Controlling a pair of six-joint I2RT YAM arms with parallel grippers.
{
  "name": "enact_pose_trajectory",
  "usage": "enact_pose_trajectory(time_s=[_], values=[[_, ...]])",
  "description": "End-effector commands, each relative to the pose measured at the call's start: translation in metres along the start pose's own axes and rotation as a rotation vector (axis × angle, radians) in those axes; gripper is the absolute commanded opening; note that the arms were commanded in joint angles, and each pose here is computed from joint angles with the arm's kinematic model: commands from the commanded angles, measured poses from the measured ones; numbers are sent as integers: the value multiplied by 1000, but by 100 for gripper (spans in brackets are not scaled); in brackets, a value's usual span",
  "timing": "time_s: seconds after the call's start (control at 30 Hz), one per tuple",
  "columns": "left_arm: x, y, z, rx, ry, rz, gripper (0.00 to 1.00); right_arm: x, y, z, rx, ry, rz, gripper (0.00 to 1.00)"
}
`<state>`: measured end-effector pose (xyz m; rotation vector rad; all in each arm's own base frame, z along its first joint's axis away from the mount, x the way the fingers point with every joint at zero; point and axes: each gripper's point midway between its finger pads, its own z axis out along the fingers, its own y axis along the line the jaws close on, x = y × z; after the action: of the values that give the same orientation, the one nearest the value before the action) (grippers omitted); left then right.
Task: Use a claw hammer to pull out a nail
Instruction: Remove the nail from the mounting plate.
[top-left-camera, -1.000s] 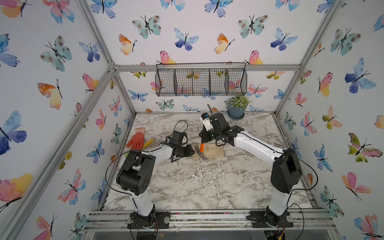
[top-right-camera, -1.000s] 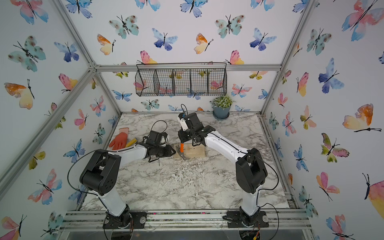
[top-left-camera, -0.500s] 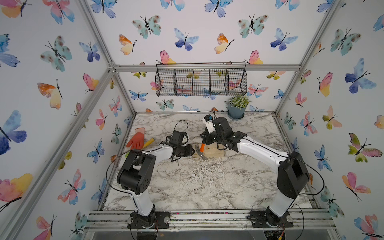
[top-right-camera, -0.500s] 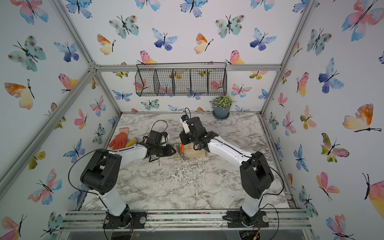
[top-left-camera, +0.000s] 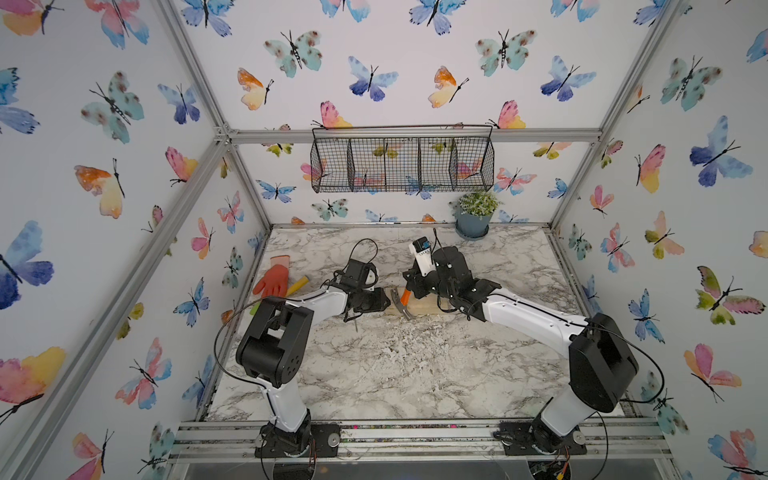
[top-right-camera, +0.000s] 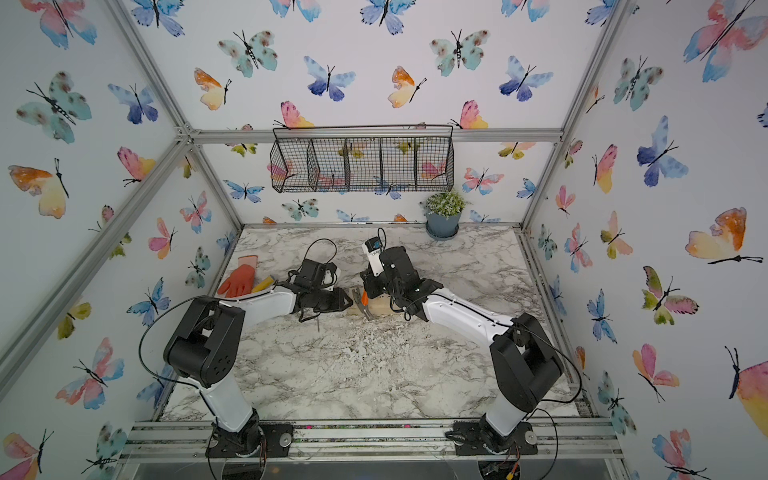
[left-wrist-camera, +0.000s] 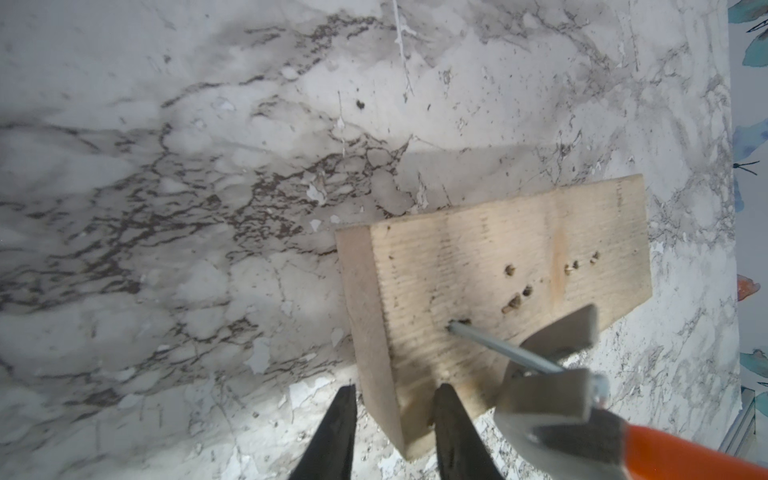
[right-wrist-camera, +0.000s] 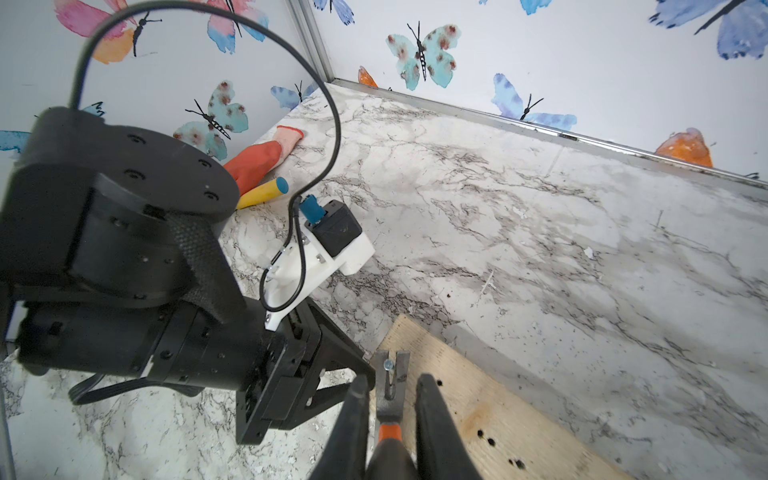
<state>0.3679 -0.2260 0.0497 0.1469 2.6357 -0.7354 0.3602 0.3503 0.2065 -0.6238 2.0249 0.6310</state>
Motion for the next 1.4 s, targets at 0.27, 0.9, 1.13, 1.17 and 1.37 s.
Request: enact_pose_trajectory(time_s=[0.27, 0.9, 1.13, 1.17, 1.37], values=[[58, 44, 19, -176, 194, -37, 31, -12, 1, -18, -27, -280, -45, 3], [89, 71, 40, -281, 375, -90, 30, 13, -4, -6, -5, -197, -78, 3], [108, 84, 49, -325, 470, -116, 25, 12, -1, -9, -22, -209, -76, 3], [110, 86, 49, -334, 480, -120, 25, 11, -1, -10, -24, -215, -78, 3], [128, 96, 54, -362, 551, -129, 21, 17, 0, -10, -35, -226, -96, 3]])
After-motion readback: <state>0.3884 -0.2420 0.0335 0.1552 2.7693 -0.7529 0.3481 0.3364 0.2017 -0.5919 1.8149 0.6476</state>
